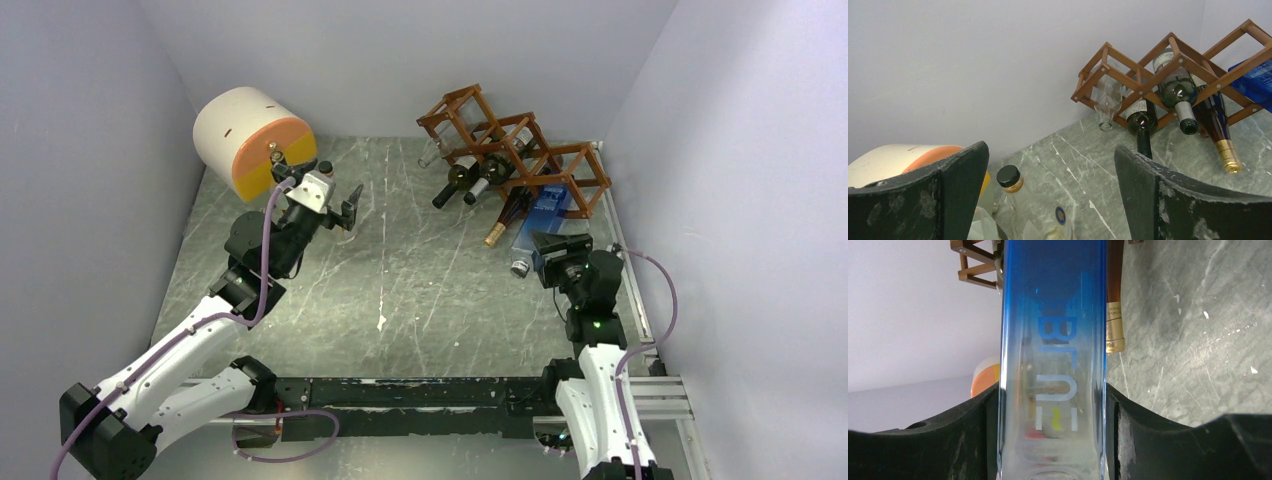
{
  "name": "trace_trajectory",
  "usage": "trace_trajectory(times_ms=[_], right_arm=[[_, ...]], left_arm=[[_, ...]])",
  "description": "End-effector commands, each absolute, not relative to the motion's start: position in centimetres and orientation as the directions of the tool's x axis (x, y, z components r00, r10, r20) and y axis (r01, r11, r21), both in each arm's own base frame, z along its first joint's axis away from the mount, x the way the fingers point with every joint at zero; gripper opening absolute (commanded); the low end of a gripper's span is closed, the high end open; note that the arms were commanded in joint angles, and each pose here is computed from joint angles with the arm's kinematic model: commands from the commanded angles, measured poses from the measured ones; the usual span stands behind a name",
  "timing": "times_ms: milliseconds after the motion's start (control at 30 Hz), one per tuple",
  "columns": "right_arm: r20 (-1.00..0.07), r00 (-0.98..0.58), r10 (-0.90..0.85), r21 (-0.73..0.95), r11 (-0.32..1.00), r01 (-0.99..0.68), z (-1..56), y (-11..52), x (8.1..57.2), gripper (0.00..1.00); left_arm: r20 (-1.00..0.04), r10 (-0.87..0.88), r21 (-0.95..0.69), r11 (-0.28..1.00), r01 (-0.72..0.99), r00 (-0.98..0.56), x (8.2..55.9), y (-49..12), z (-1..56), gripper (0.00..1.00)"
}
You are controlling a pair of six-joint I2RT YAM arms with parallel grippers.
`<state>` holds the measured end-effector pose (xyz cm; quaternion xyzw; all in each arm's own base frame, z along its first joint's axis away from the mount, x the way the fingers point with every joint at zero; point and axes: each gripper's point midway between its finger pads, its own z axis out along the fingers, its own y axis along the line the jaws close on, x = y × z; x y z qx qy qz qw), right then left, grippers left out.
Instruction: Take the wine bottle off the wine rack
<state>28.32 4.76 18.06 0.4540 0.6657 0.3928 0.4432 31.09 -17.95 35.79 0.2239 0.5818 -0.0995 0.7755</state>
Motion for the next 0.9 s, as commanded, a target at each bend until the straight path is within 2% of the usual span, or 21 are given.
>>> trace_trajectory(times_ms=[0,633,867], right_arm=[[-0.278,-0.166,0.946,0.958,0.286,0.029,25.4,5.4,28.1,0.00],[-0.322,-0.311,0.894,0.937,0.349,0.034,25.5,7.8,23.5,0.00],[-0.337,-0.395,0.854,0.929,0.369,0.006,26.2,9.2,21.7,0.00]], left_arm=[[-0.937,0.065,0.221,0.871,0.439,0.343,30.5,-18.6,38.2,0.99],[-0.941,0.054,0.223,0.842,0.491,0.335,30.2,-20.1,37.9,0.99],[-0.939,0.045,0.245,0.781,0.574,0.340,29.4,-21.9,37.7,0.99]])
